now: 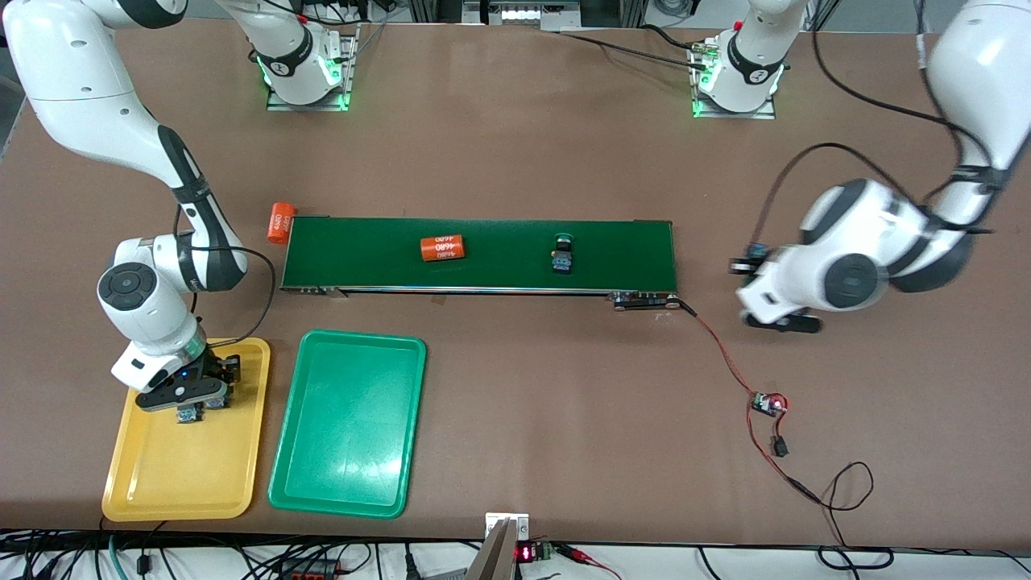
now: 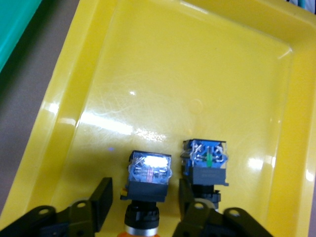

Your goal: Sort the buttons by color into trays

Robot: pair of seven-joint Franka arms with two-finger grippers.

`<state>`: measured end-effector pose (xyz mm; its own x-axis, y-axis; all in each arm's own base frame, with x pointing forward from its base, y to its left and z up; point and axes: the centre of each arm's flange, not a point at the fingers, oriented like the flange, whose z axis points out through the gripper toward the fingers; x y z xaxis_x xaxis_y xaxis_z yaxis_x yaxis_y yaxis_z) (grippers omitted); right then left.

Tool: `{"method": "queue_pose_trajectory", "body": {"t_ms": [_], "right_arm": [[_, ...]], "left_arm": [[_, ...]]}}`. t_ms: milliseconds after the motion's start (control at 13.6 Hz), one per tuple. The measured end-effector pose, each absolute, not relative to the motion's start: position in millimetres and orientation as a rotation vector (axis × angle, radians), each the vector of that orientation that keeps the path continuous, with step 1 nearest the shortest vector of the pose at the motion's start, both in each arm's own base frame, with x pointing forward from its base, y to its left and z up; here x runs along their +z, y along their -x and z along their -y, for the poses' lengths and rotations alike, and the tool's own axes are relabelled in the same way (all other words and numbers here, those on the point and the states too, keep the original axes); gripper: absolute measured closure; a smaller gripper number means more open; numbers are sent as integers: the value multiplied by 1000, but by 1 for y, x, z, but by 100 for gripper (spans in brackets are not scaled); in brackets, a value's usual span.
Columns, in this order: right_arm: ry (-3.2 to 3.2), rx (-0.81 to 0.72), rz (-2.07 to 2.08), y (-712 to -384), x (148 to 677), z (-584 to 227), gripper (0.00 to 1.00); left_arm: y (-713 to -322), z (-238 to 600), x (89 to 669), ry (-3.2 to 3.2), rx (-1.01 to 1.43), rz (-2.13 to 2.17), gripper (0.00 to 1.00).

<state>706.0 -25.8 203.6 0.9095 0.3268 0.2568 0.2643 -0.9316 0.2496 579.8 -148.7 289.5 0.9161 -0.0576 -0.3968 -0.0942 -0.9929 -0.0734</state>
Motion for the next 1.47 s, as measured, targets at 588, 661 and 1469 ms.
{"method": "queue_pose_trajectory", "body": {"t_ms": [588, 661, 1469], "right_arm": [[-2909, 366, -275, -686, 281, -28, 0], [-2929, 354, -234, -674, 291, -45, 0], [-3106, 13, 66, -549, 379, -188, 0]], "left_arm": [[-555, 270, 251, 3035, 637, -230, 59], [-551, 277, 242, 3036, 653, -226, 59], [-592, 272, 351, 3070, 586, 43, 0]]}}
